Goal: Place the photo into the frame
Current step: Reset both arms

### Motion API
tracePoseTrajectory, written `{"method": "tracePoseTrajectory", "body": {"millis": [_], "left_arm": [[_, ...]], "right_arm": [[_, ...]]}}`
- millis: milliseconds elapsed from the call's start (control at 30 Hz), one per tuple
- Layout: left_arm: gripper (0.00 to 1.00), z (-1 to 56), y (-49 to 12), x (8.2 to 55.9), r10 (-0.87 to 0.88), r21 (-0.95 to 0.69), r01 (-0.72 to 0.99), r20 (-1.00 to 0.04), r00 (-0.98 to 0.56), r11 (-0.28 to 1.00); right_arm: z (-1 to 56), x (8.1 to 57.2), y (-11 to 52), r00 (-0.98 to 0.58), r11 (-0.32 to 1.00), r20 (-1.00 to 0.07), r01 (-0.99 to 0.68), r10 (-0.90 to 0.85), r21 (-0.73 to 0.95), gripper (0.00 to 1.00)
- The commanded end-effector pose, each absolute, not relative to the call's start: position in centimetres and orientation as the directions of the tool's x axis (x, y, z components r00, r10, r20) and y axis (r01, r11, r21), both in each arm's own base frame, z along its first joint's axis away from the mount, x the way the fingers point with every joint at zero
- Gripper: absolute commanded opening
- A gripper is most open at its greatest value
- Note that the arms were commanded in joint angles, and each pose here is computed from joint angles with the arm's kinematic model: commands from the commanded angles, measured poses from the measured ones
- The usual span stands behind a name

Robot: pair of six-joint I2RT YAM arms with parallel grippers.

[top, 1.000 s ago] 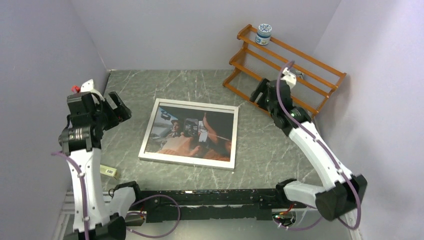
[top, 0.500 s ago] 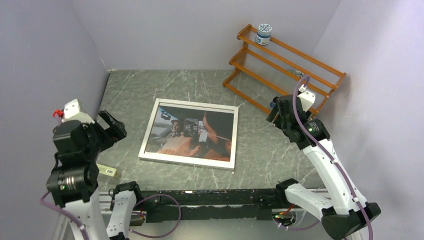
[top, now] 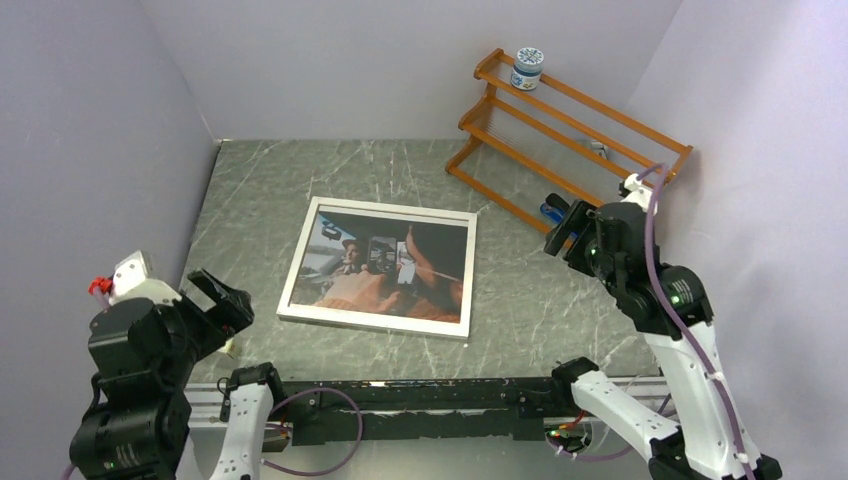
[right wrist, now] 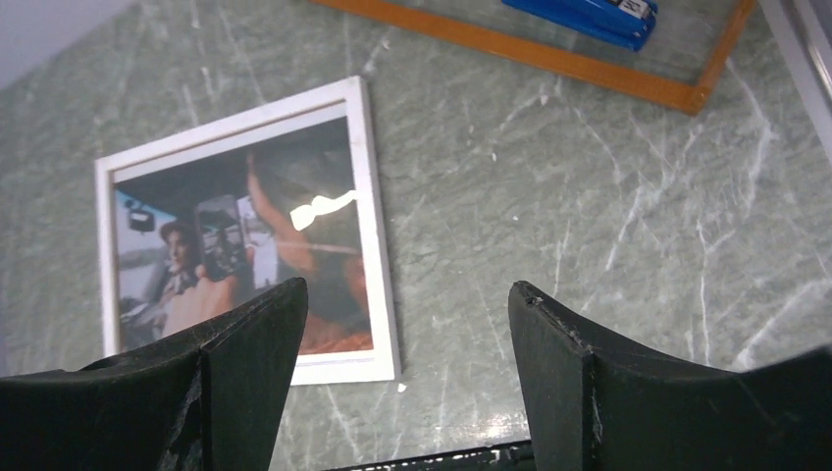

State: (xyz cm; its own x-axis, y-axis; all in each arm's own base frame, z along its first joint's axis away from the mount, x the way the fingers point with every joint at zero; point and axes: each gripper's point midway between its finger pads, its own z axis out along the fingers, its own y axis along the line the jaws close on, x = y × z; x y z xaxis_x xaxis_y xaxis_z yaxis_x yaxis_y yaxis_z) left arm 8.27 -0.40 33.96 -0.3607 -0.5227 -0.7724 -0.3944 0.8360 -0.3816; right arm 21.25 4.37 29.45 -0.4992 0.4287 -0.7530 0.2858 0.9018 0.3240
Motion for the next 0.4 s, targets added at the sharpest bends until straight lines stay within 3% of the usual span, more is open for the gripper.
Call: {"method": "tracePoseTrajectory", "body": {"millis": [0,200,300,367], "left_arm": [[0.94,33.5,-0.8,6.0,-0.538,-0.389,-0.41,-0.762,-0.36,0.825],[0.94,33.8,-0.9,5.6,-0.524,-0.381,-0.399,-0.773,-0.357,0.834],[0.94,33.5,-0.8,5.4,-0.522,-0.375,-0.405,-0.775,-0.356,0.834],[0.94,33.2,-0.8,5.4,-0.522,-0.373,-0.407,-0.773,-0.361,0.834]], "right_arm": [[31.5,20.2,5.0,-0.502,0.915,-0.765,0.199,0.404,0.352,0.8],[33.4,19.3,5.3,-0.447,0.903,-0.788,0.138,0.424,0.408,0.84],[33.8,19.0,5.7,-0.433,0.902,-0.799,0.091,0.417,0.422,0.98],[34.0,19.0,5.6,-0.423,0.902,-0.804,0.086,0.417,0.422,0.99]]}}
